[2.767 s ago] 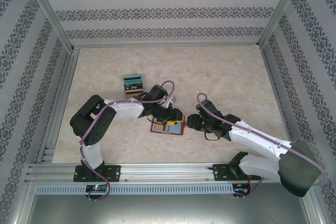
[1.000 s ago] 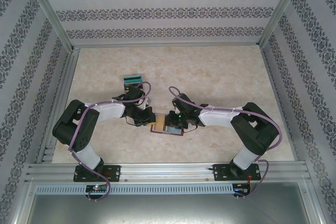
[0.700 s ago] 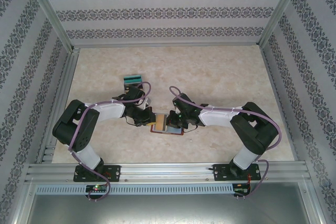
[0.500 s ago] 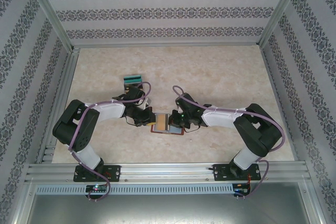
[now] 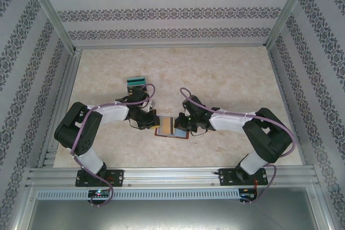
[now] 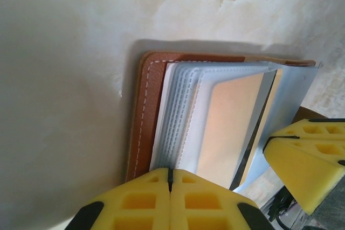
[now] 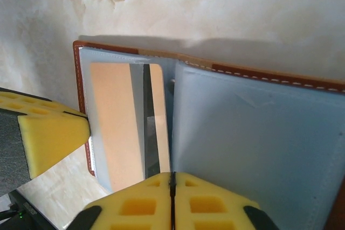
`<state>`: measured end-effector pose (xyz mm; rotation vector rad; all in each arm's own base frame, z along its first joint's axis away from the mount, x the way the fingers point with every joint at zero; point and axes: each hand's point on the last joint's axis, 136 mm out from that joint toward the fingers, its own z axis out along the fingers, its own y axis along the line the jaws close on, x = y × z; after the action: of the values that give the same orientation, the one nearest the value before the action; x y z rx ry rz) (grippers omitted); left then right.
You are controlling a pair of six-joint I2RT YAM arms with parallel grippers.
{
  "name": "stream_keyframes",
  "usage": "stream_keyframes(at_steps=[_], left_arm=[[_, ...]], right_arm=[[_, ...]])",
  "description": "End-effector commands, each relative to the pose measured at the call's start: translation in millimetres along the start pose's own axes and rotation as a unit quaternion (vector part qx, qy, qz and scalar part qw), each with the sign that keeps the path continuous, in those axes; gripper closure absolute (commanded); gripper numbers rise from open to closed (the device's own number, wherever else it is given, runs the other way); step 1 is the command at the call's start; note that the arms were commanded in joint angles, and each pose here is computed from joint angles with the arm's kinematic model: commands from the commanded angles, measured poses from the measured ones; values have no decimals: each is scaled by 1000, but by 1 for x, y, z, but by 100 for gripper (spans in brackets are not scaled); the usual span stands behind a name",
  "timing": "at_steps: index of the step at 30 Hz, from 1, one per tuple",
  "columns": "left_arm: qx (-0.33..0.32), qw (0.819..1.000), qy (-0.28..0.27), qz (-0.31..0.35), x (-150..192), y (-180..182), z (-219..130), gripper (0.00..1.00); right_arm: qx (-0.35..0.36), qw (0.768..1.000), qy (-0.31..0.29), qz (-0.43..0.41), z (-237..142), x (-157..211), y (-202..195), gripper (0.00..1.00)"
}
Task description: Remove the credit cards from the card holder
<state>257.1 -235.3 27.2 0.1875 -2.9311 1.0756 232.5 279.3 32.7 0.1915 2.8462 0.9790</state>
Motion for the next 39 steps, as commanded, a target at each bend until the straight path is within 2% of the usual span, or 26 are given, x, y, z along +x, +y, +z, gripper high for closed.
stream_keyframes(at_steps=[1, 8, 19, 23, 29, 39], left_arm=[[-36, 999, 16, -10, 9, 16, 5, 93], [-37, 999, 21, -13, 12, 20, 7, 93], [-36, 999, 24, -15, 13, 21, 9, 93], [-36, 999, 24, -15, 13, 20, 9, 93], [-43, 999, 24, -17, 14, 23, 9, 93], [-55, 998, 22, -25, 14, 30, 10, 95]], right_arm=[[-7, 1000, -1, -6, -2, 0, 3, 83], [-18, 1000, 5, -12, 3, -3, 10, 76], [-25, 999, 20, -16, 12, -2, 14, 75], [-27, 999, 21, -15, 13, -1, 13, 80], [-23, 1000, 18, -8, 11, 1, 5, 100], [-23, 1000, 1, 12, -1, 3, -12, 100]])
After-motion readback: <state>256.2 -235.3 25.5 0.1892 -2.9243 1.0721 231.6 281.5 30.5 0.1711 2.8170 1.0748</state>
